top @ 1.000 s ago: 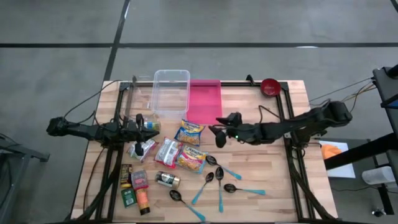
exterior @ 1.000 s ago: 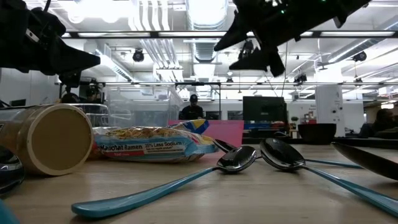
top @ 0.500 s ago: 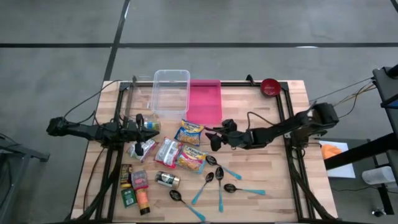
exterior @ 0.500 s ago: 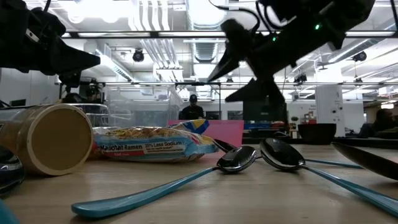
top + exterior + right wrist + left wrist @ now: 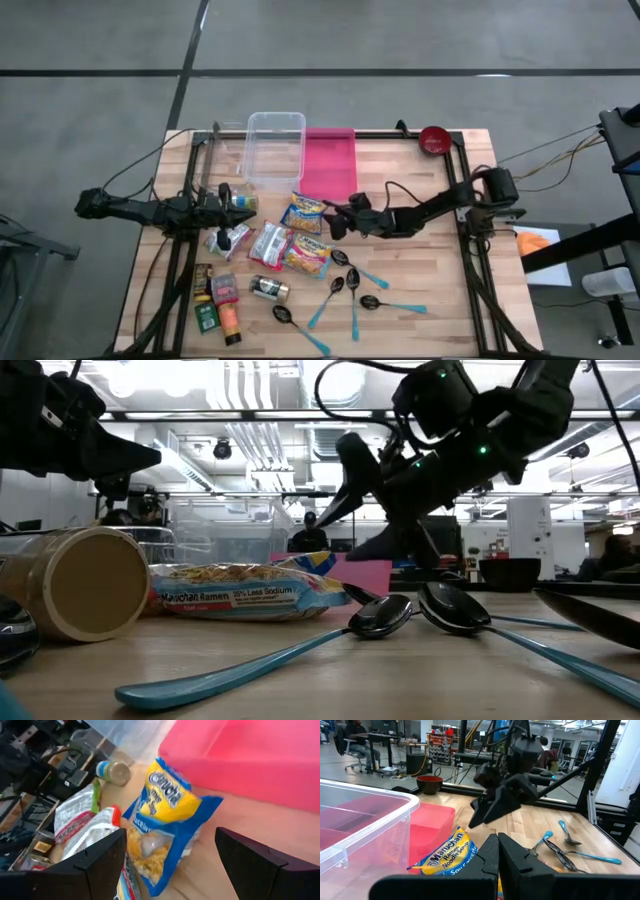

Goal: Pick & Place Food Item
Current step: Put the blue noodle pack into the pink bin

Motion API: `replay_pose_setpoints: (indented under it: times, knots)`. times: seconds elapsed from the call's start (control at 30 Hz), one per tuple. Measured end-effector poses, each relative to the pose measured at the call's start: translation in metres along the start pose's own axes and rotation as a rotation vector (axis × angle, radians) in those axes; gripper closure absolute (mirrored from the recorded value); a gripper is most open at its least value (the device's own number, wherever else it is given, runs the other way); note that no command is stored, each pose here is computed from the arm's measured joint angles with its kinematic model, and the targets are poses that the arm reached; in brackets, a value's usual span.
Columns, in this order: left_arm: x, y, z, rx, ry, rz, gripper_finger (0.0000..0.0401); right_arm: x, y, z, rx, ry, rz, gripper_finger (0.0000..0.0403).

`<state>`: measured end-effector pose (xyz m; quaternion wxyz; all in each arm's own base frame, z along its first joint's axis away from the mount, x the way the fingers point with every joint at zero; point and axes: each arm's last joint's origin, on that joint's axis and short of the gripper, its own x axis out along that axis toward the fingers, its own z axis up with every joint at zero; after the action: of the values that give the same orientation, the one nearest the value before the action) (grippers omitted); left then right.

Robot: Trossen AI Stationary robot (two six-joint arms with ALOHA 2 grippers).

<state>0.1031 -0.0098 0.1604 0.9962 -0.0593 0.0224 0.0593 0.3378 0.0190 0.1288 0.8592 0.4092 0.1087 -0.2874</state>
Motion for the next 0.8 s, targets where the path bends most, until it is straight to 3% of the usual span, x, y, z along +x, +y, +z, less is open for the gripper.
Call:
replay_pose_setpoints:
  times: [0.5,0.8]
  knots:
    - [0.000,0.000,0.000,0.002,0.006,0.000,0.0401,0.039,-0.020,-0.006,0.079,-0.051,-0.013,0.0104]
    - [0.001,0.000,-0.002,0.006,0.021,0.002,0.0401,0.051,-0.016,-0.003,0.000,-0.086,0.019,0.0104]
